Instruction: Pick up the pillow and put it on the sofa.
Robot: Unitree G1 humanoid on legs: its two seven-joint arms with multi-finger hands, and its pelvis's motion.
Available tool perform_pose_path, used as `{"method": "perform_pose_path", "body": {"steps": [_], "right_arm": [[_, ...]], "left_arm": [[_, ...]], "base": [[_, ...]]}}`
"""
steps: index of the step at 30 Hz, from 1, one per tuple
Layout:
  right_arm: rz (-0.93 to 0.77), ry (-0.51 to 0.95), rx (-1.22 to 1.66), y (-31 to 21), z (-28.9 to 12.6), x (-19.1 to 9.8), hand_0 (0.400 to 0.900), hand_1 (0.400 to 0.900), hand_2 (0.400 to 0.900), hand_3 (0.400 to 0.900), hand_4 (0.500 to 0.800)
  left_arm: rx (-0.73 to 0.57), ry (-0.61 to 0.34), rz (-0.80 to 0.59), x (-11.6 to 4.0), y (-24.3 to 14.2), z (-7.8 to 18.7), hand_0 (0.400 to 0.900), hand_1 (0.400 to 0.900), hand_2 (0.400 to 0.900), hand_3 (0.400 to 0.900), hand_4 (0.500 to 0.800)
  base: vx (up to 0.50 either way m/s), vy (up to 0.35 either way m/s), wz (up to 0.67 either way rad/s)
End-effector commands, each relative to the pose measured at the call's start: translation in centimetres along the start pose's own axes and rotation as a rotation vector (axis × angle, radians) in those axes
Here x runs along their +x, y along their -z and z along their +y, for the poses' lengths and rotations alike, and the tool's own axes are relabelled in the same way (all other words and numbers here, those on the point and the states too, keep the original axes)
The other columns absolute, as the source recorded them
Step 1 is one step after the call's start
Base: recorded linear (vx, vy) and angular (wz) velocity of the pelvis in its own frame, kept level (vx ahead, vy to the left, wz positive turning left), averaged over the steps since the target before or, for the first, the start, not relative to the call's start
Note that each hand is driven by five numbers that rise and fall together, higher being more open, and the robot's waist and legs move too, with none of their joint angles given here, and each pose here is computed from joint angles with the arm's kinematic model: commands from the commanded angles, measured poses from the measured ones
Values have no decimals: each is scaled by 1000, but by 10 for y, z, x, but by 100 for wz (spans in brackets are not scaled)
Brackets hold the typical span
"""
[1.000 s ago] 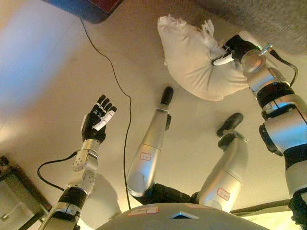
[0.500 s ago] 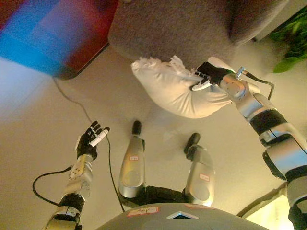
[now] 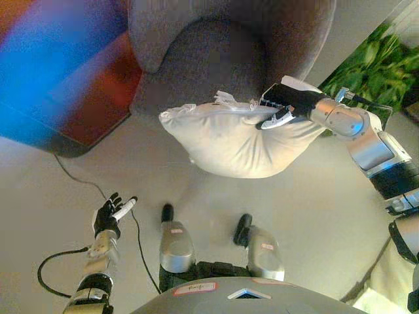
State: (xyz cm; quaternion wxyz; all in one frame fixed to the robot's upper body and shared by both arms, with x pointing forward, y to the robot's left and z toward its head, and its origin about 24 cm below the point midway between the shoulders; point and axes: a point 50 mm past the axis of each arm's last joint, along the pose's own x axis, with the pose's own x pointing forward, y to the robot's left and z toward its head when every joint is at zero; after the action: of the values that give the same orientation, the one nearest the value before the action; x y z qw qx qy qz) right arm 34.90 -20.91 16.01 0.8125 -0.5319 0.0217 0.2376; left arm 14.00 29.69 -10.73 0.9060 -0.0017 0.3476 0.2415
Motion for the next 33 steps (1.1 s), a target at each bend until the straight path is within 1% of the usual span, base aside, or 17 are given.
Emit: {"method": "perform_pose_path", "body": {"steps": [1, 4, 7, 10, 12, 15, 18, 22, 26, 27, 30, 33], "right_arm": [[-192, 244, -23, -45, -84, -20, 400, 400, 400, 400, 500], [-135, 243, -11, -38, -98, -22, 400, 400, 400, 400, 500], [-78, 243, 1, -27, -109, -26, 400, 400, 400, 400, 500], [-36, 245, -7, -18, -118, -30, 400, 400, 400, 400, 500], [-38, 220, 3, -16, -115, -25, 400, 400, 400, 400, 500], [-48, 193, 32, -15, -105, -21, 400, 400, 400, 400, 500], [-66, 168, 26, -17, -99, -16, 400, 400, 400, 400, 500], [-40, 146, 11, -19, -103, -10, 400, 400, 400, 400, 500], [22, 165, 21, -11, -110, -10, 400, 400, 400, 400, 500], [51, 178, 58, -2, -113, -14, 400, 400, 400, 400, 500], [122, 183, 111, 15, -116, -19, 400, 400, 400, 400, 500], [226, 189, 180, 41, -119, -28, 400, 400, 400, 400, 500]], "left_arm": [[127, -12, 40, -13, 23, 20, 900, 900, 900, 900, 800], [157, 19, 67, -13, 27, 16, 900, 900, 900, 900, 800], [198, 52, 73, -12, 29, 8, 900, 900, 900, 900, 800], [214, 58, 78, -11, 29, 5, 900, 900, 900, 900, 800], [202, 42, 87, -10, 30, 8, 900, 900, 900, 900, 800], [213, 37, 69, -6, 19, 12, 900, 900, 900, 900, 800], [209, 21, 68, -6, 19, 18, 900, 900, 900, 900, 800], [201, -19, 61, -4, 13, 26, 900, 900, 900, 900, 800], [200, -49, 47, -2, 7, 31, 900, 900, 900, 900, 800], [207, -60, 46, -2, 5, 35, 900, 900, 900, 900, 800], [203, -85, 70, -8, 16, 41, 900, 900, 900, 900, 800], [213, -71, 80, -12, 25, 40, 900, 900, 900, 900, 800]], "base": [[275, -75, 4], [315, 4, 30], [342, 102, 47], [360, 173, 8], [321, 238, -17], [311, 193, 6], [289, 44, 2], [247, -215, 32], [175, -322, 80], [196, -291, 76], [241, -261, 59], [194, -188, 37]]}}
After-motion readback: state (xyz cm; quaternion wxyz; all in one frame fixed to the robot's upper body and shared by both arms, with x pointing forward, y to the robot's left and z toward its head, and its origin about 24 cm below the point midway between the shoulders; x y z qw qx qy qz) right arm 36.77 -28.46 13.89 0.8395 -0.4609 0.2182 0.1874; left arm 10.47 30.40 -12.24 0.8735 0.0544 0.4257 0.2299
